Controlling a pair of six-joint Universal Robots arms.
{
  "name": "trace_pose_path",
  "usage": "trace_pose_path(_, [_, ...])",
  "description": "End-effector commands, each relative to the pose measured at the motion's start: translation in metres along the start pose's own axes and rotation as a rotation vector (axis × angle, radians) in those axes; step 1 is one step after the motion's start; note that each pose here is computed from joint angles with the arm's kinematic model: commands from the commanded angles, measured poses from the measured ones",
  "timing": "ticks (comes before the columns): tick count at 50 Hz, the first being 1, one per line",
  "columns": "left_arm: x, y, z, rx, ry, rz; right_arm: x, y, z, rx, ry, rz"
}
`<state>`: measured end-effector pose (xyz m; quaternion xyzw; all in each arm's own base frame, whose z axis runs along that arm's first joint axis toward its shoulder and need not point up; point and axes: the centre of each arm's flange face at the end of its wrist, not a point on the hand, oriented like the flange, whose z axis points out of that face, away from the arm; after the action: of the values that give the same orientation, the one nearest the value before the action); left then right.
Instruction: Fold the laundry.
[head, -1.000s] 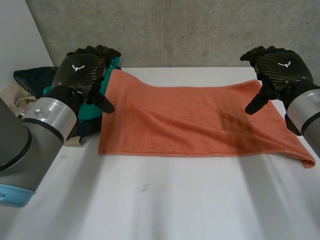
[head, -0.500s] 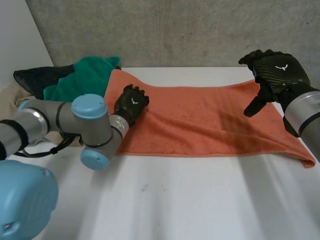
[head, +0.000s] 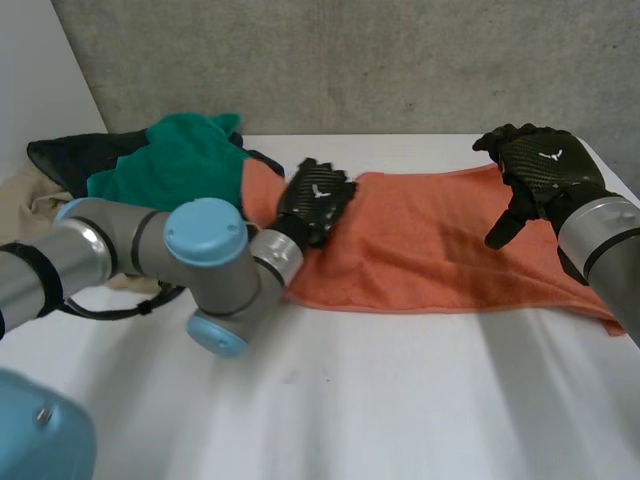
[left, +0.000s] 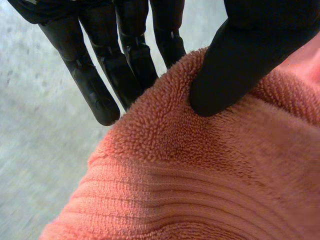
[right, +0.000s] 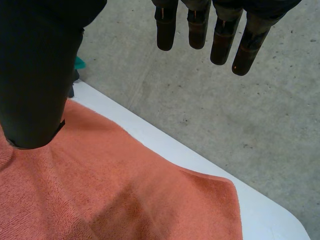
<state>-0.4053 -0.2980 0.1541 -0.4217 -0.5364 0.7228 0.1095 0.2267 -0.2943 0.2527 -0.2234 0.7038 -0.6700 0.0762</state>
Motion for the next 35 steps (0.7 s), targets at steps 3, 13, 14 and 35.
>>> trace_pose_path(3, [0.058, -0.040, -0.014, 0.107, 0.171, -0.250, 0.002, -0.001, 0.001, 0.003, 0.006, -0.001])
trace_pose_path(13, [0.024, -0.035, -0.007, 0.112, 0.098, -0.203, 0.002, -0.003, 0.001, 0.008, 0.004, -0.002])
trace_pose_path(14, [-0.009, -0.029, -0.002, 0.099, 0.033, -0.181, 0.002, -0.003, 0.001, 0.008, 0.004, -0.003])
trace_pose_path(35, [-0.124, 0.107, -0.001, -0.291, -0.128, -0.132, 0.001, 0.007, 0.006, -0.018, -0.003, -0.012])
